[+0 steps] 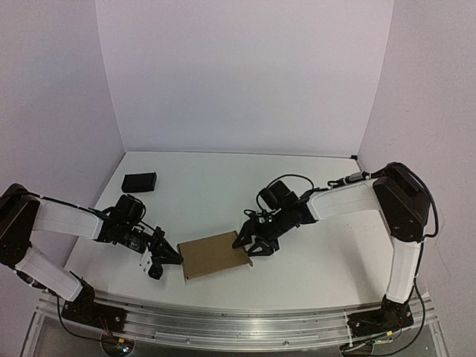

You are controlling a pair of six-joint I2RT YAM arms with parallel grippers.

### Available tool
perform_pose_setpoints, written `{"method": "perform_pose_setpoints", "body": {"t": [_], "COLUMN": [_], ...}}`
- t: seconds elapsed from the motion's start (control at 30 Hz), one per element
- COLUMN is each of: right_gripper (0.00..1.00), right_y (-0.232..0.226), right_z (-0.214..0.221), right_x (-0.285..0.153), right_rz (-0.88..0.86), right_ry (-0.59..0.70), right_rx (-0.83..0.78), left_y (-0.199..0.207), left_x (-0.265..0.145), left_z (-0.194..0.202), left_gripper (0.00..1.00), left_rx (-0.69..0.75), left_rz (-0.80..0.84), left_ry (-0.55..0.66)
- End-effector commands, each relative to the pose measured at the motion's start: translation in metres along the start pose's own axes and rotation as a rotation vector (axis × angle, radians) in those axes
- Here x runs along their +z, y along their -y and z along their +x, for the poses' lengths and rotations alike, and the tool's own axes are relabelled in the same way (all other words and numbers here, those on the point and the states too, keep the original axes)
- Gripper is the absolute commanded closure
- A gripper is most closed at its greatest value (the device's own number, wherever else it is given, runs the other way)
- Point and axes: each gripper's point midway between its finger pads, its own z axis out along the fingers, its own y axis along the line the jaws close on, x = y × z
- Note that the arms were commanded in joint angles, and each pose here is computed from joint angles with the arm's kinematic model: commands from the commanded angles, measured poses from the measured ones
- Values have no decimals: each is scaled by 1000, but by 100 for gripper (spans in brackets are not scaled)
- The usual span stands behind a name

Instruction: Fold the paper box

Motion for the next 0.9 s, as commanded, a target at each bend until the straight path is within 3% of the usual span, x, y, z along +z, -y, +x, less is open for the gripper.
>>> {"method": "perform_pose_setpoints", "body": {"t": [0.0, 0.1, 0.27, 0.57, 0.77, 0.87], "right_gripper": [43, 43, 42, 41, 41, 41], "right_y": [-22, -23, -28, -50, -60, -63], "right_z": [6, 3, -18, -49, -66, -79], "right_x": [-17, -27, -61, -99, -110, -118], "right_rz": [4, 28, 52, 34, 65, 120], "right_ry": [-10, 2, 91, 135, 180, 228], "right_rx": [-62, -85, -135, -207, -227, -260], "left_y": [-32, -51, -86, -113, -101, -89], "left_x": [-7, -10, -13, -13, -3, 1], "left_z": [-8, -5, 6, 4, 21, 27], "left_gripper": [100, 100, 100, 100, 100, 100], "left_rx": [39, -120, -546, -1157, -1469, -1529], "left_rz": [-20, -27, 14, -4, -47, -76], "left_ry": [28, 22, 34, 235, 258, 227]}}
